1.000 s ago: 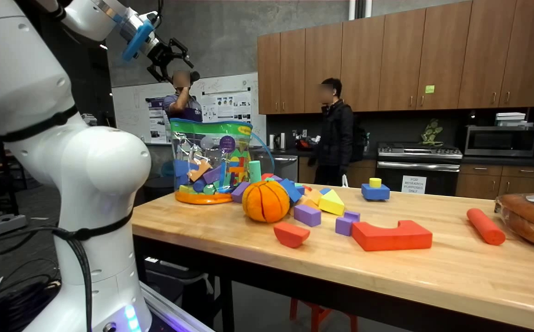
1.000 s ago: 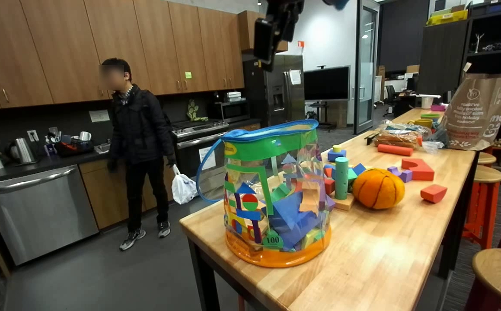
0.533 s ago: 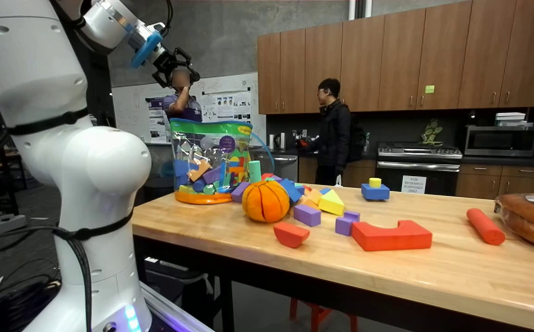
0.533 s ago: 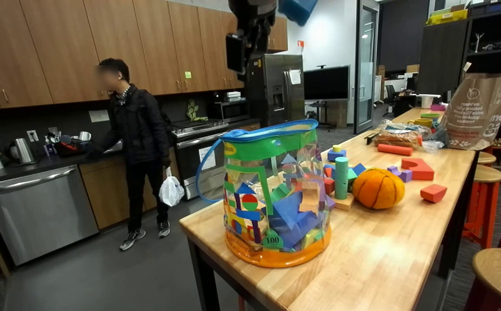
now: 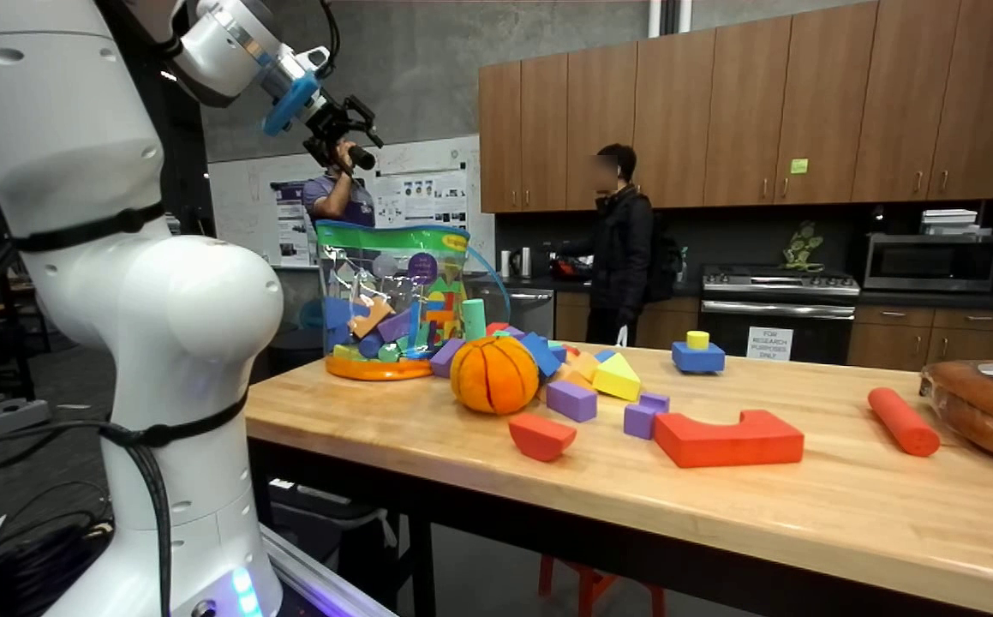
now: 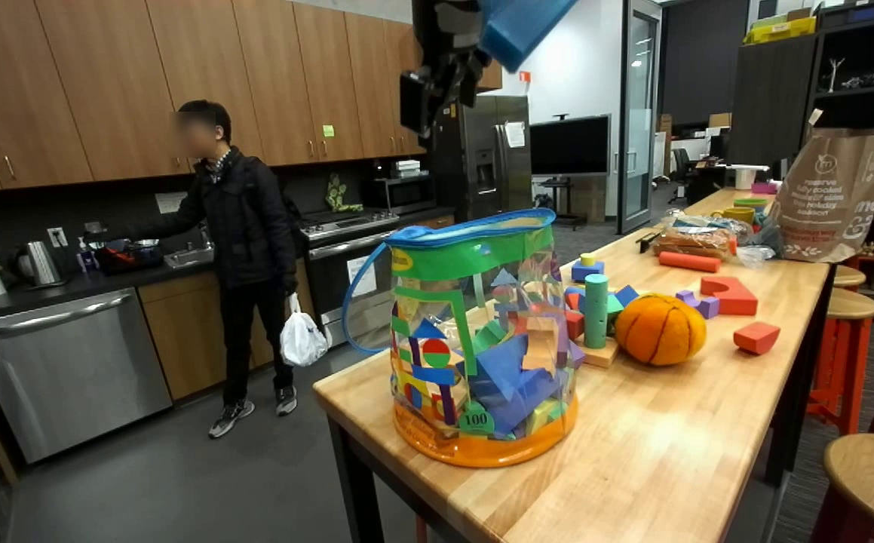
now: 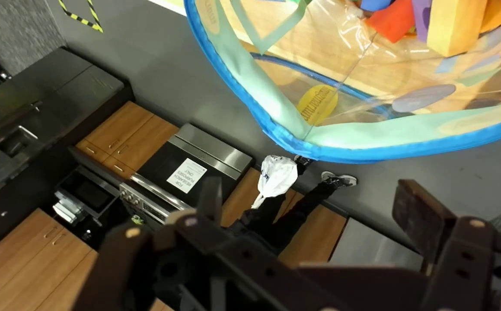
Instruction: Remove one orange block from the toy bag
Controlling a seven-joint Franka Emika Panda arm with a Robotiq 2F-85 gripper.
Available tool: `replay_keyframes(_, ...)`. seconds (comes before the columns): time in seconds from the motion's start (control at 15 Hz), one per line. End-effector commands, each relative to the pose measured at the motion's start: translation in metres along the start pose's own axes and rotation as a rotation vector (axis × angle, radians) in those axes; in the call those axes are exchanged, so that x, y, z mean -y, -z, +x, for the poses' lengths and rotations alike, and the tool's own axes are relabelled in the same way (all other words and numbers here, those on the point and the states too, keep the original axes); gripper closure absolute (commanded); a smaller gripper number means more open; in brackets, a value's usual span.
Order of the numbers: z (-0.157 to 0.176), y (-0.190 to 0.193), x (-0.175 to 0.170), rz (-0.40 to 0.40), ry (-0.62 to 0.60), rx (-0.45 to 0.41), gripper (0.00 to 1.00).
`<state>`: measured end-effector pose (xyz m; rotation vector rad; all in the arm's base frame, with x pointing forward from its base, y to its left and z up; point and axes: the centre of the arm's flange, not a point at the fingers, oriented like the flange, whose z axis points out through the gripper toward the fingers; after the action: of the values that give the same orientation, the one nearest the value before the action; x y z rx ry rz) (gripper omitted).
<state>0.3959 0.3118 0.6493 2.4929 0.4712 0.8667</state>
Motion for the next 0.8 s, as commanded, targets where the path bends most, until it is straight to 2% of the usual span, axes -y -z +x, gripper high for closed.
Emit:
replay_keyframes(0.0,-0.003,-0.039,-0.024,0.017,-0.131,0.011,0.0)
replay_keyframes(0.27,-0.014,-0.078,-0.03,0.078,-0.187,0.079,0.0)
replay_keyframes(0.47,-0.025,-0.098,-0.013,0.116,-0.197,0.115,0.0)
replay_keyframes(0.73,-0.03,-0.114,0.018,0.131,-0.166,0.128,0.0)
